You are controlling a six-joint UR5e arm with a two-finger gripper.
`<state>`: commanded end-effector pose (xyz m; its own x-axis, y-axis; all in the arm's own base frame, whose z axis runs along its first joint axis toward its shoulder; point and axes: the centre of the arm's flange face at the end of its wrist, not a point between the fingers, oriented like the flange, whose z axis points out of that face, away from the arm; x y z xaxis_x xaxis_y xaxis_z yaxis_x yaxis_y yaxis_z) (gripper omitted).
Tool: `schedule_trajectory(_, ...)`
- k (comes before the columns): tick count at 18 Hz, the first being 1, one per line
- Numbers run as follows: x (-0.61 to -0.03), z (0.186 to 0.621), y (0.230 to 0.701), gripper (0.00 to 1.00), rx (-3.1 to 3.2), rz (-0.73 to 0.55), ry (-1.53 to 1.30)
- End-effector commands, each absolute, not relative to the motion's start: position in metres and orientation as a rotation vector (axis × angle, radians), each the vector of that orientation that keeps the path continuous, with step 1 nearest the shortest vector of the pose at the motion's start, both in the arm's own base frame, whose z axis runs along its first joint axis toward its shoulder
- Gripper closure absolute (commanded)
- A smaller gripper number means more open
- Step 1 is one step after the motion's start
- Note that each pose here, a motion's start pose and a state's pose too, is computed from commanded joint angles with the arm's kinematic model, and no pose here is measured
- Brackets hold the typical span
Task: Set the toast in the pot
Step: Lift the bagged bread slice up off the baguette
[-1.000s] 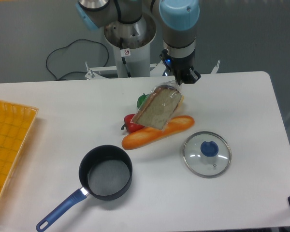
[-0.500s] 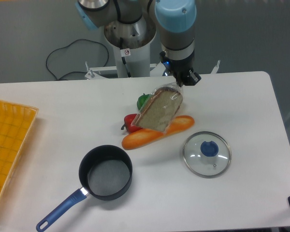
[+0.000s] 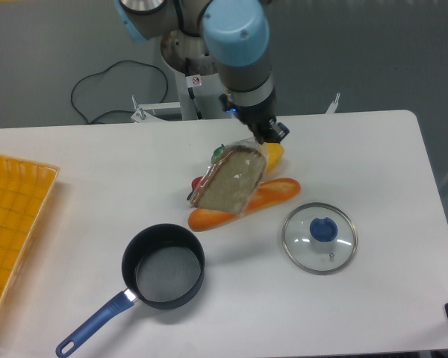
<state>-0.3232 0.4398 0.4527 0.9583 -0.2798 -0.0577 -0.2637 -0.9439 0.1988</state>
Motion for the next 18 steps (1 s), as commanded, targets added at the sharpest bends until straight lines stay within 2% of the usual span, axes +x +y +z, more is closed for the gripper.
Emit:
schedule_trajectory(8,-0.286,0.450,0.466,0.86,2.927,-0.156,-0.347)
schedule_trajectory(14,-0.272,0.447,0.474,0.86,2.847,-0.230,-0.326)
schedule_trajectory(18,-0.264,0.431,0.502,0.86,2.805,-0.269,-0.286)
